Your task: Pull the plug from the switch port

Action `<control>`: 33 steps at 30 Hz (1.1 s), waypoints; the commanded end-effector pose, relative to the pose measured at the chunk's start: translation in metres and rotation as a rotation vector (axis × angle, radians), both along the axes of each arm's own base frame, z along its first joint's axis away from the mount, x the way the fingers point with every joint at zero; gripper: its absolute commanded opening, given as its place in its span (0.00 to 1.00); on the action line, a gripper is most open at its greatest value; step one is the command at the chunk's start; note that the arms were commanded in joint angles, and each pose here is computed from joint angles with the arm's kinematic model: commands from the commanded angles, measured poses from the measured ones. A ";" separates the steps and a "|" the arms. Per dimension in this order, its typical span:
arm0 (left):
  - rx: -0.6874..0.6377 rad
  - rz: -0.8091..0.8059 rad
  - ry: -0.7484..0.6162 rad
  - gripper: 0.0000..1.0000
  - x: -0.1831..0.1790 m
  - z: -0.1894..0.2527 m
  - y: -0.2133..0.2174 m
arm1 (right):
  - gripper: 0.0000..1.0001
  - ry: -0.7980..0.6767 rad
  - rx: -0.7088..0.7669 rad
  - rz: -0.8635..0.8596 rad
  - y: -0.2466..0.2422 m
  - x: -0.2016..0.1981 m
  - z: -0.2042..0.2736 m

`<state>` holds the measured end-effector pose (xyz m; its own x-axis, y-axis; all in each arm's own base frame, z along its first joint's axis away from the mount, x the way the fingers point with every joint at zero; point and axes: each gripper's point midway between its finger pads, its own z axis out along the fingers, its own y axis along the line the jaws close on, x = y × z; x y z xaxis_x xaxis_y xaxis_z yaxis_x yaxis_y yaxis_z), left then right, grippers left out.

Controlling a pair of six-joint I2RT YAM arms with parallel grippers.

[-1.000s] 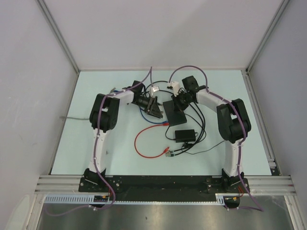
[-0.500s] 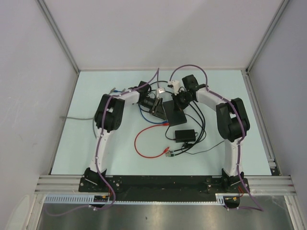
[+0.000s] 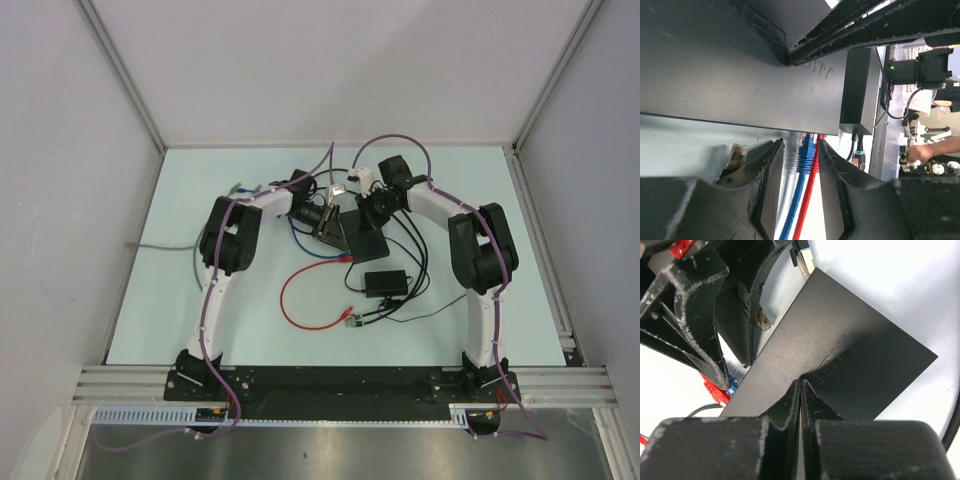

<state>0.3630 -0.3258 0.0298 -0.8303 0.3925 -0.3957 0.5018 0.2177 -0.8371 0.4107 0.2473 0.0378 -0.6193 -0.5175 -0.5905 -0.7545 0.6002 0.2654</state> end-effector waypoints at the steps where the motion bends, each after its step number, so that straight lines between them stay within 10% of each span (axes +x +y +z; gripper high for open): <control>1: -0.024 -0.055 -0.049 0.39 -0.006 0.000 -0.010 | 0.04 0.383 -0.302 -0.003 -0.057 -0.092 -0.101; 22: -0.031 -0.089 -0.068 0.29 -0.013 -0.003 -0.012 | 0.04 0.388 -0.293 -0.002 -0.056 -0.091 -0.100; 33: 0.002 -0.070 -0.085 0.00 -0.006 -0.002 -0.012 | 0.05 0.391 -0.295 -0.002 -0.056 -0.092 -0.100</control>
